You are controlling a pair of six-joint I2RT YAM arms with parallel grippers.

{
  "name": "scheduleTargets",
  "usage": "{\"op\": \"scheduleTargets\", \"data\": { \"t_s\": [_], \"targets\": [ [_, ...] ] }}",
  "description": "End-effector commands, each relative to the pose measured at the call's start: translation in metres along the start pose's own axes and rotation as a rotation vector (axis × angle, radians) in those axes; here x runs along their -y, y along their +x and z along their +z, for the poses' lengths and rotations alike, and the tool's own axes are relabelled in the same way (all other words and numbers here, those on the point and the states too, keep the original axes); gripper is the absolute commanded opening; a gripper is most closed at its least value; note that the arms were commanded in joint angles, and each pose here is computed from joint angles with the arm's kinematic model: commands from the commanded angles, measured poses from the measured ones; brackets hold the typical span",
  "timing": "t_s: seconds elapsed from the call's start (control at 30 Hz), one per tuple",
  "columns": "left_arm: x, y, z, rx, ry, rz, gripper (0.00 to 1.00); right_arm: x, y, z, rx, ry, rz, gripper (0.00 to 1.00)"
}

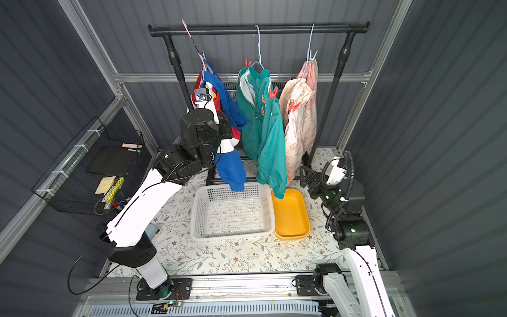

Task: Remove the clothespins securing jackets to the hanger
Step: Pick up the hanger from the clothesline.

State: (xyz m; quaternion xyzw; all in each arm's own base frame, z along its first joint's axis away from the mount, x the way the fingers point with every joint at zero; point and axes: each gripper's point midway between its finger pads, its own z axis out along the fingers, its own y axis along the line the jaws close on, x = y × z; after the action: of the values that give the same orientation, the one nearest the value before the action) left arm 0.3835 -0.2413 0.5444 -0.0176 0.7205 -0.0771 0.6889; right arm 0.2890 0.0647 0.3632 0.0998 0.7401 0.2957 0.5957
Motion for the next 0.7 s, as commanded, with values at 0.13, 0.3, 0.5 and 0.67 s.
{"op": "scheduleTargets", "data": {
  "t_s": [0.13, 0.3, 0.5, 0.67],
  "targets": [
    [0.007, -0.072, -0.037, 0.2, 0.148, 0.086, 0.0, -0.046, -0.012, -0.013, 0.012, -0.089, -0.144, 0.98],
    [0.007, -0.097, -0.052, 0.27, 0.158, 0.155, 0.0, -0.077, -0.008, -0.012, -0.023, -0.182, -0.196, 0.98],
    [0.008, -0.121, -0.081, 0.351, 0.237, 0.18, 0.0, -0.11, 0.006, -0.003, -0.083, -0.269, -0.263, 0.99],
    [-0.002, -0.13, -0.103, 0.393, 0.28, 0.175, 0.0, -0.126, 0.016, 0.013, -0.113, -0.301, -0.268, 0.99]
  ]
}}
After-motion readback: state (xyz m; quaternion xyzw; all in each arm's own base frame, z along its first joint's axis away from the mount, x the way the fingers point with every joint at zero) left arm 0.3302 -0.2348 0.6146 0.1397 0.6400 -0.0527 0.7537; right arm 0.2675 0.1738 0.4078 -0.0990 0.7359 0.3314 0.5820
